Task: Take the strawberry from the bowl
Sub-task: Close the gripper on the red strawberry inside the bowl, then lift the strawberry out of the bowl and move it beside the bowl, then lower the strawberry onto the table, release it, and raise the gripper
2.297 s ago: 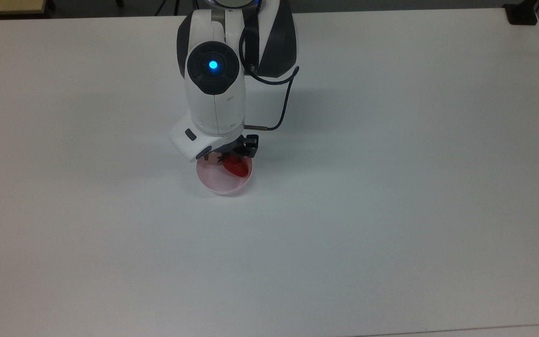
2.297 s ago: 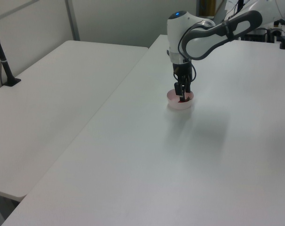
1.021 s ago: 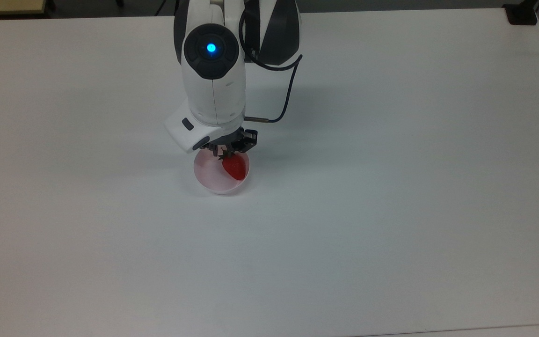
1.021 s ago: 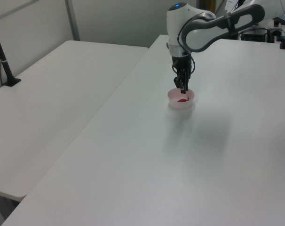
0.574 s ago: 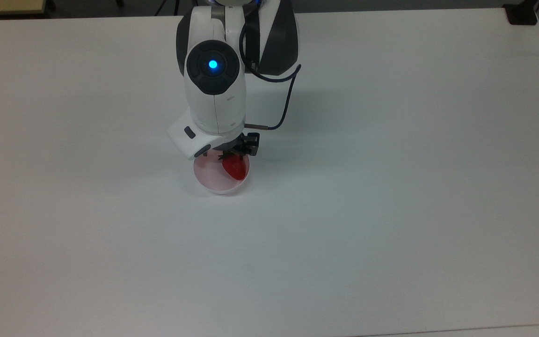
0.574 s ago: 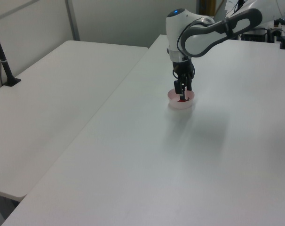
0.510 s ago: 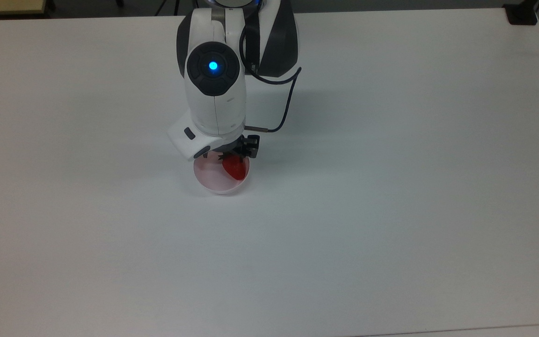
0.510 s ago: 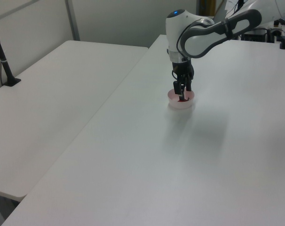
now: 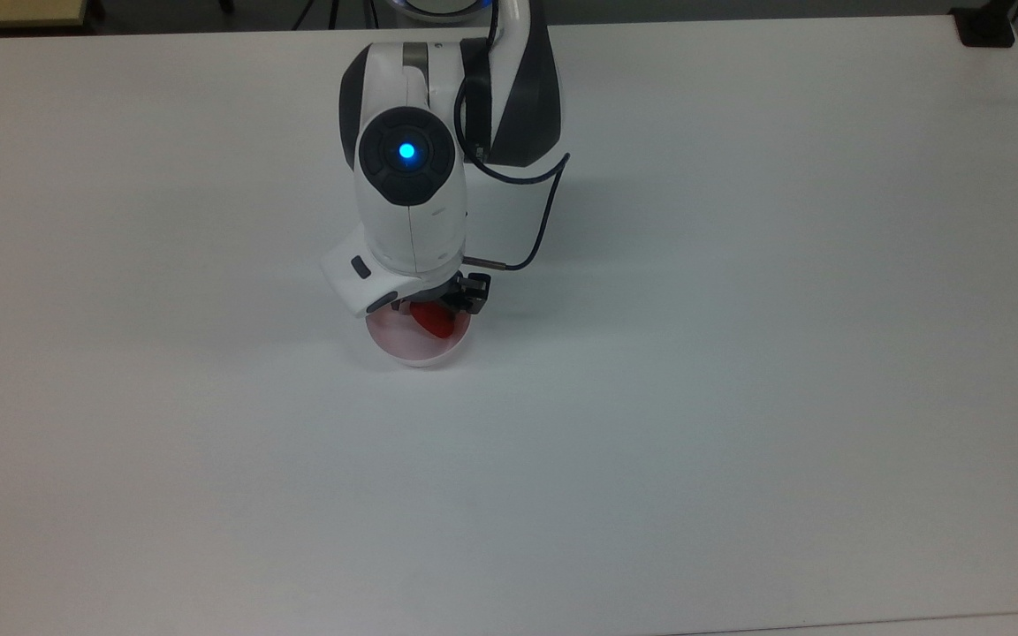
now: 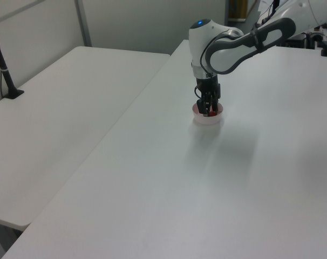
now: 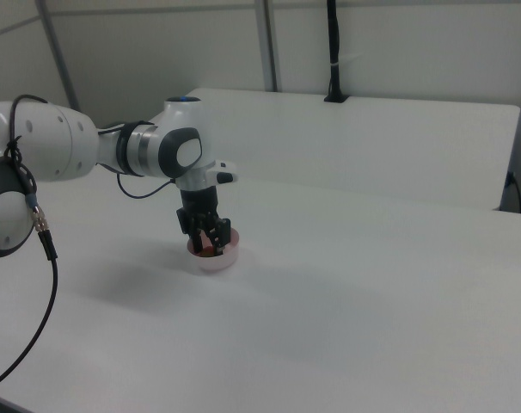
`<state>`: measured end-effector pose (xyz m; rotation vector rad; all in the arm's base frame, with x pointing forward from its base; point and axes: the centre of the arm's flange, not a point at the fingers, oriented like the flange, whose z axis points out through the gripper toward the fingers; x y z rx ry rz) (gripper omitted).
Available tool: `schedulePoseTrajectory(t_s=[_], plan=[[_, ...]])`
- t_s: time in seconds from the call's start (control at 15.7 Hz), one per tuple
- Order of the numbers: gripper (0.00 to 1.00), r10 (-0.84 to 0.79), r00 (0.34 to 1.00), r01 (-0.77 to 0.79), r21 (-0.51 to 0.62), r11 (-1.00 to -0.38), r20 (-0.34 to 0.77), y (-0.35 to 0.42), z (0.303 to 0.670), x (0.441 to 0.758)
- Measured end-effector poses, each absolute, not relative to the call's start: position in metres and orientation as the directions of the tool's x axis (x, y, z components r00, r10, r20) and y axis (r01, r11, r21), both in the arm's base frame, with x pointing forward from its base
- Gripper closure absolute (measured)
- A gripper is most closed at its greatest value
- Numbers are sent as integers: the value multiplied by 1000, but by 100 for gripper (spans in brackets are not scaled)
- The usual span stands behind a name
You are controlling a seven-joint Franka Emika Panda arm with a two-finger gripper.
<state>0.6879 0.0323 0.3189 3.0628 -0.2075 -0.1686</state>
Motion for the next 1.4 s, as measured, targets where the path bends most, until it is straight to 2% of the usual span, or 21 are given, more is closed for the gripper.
schedulePoseTrajectory(t_s=[0.32,0.45,0.57,1.02,1.4], plan=[[38,-140,983,-132,77,-988,-117,32,311,687],[53,-142,984,-134,76,-988,-112,32,313,688],[57,-142,985,-136,73,-988,-95,32,324,690],[57,-147,985,-141,65,-988,-95,13,390,680],[56,-153,978,-141,91,-986,-142,-78,375,671]])
